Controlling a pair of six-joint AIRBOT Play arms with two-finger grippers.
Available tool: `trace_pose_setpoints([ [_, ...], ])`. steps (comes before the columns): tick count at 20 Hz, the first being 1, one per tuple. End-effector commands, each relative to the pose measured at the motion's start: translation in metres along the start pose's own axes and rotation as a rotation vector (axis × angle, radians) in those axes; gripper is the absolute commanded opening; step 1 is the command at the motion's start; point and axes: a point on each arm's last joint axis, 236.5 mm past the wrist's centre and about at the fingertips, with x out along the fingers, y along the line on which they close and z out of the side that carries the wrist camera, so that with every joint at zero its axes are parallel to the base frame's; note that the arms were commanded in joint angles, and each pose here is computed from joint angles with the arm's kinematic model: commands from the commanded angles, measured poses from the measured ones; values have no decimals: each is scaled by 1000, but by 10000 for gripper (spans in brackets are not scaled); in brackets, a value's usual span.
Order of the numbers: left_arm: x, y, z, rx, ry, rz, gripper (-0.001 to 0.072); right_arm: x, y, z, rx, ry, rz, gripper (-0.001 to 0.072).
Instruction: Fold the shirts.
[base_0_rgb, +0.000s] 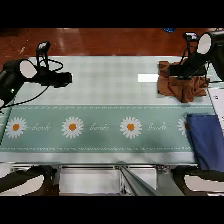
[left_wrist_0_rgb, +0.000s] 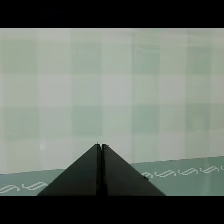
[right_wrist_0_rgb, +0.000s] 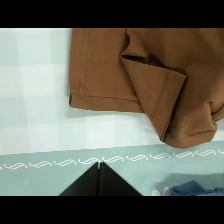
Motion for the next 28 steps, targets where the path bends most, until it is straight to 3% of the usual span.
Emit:
trace_pose_setpoints([
  [1,0,0,0,-1,1,0,19,0,0,0,0,-1,1,24],
  [14,0,0,0,-1,1,0,19,0,1,2,0,-9,5,24],
  [19,-1,-3,28,-1,-119,-12,19,-6,2,60,-15,-256,4,27],
  [20,-2,-3,35,0,-148,-13,20,-7,-1,77,-29,-323,-15,90],
  [21,-2,-3,45,-1,-190,-16,21,-6,-8,94,-46,-387,-56,302],
  [22,-1,-3,54,1,-229,-18,62,-2,-17,110,-65,-442,-109,414],
  [23,1,-3,64,0,-268,-20,253,5,-28,121,-66,-477,-165,415],
  [24,4,-3,70,-5,-294,-22,502,17,-41,129,-27,-497,-199,415],
  [28,22,2,73,-6,-305,-15,505,89,-109,124,225,-428,-228,413],
])
